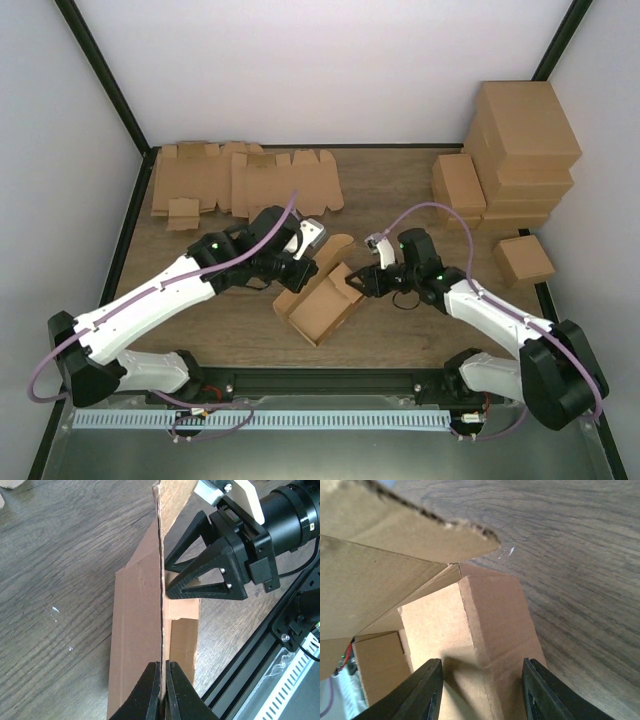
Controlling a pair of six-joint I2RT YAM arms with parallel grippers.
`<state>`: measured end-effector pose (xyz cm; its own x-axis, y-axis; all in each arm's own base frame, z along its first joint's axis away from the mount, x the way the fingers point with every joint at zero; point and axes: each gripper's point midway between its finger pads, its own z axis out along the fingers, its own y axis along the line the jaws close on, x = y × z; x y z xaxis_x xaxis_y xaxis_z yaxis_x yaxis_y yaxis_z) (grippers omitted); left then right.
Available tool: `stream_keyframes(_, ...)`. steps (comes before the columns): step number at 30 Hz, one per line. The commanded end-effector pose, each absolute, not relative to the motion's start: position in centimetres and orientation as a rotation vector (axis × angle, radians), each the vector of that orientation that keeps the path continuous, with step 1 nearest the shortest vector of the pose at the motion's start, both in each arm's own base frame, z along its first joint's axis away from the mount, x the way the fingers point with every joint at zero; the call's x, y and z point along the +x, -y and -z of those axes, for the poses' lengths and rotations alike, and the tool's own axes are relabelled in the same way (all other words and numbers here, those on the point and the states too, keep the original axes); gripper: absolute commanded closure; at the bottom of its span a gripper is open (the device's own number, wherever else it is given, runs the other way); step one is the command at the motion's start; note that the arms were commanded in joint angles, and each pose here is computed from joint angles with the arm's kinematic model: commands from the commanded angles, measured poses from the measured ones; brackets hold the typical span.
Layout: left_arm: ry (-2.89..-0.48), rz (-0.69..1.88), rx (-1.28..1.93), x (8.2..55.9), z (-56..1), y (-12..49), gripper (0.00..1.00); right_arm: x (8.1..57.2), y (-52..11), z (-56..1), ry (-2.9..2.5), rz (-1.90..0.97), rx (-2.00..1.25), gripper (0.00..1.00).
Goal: Fold the paper box
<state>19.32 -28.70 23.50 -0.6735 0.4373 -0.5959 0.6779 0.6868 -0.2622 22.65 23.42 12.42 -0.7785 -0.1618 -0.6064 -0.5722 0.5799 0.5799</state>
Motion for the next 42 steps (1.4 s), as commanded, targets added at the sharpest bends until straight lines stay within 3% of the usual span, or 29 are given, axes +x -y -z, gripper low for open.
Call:
stream_keyframes(1, -2.375, 0.704, 0.836, 19.8, -24.8, 29.4, 0.96, 23.9, -23.3, -12.8, -2.282, -0.924, -0.599, 0.55)
stream_keyframes(16, -2.392, 0.803, 0.834, 19.8, -24.3, 29.9, 0.96, 23.9, -24.6, -10.5, -2.259, -0.582, -0.635, 0.61)
stream_keyframes(33, -2.334, 0.997, 0.808, 19.0, -27.4, 28.9, 0.96, 24.2, -24.9, -9.7, -2.22, -0.211, -0.549, 0.99)
stream_keyframes(39, -2.34, 1.013, 0.805, 18.8, -27.2, 28.7, 0.96, 24.4, -24.2, -9.7, -2.218, -0.125, -0.499, 0.99)
stream_keyframes(42, -2.356, 1.001, 0.805, 18.9, -26.4, 28.6, 0.96, 23.9, -25.1, -9.4, -2.232, -0.174, -0.541, 0.91)
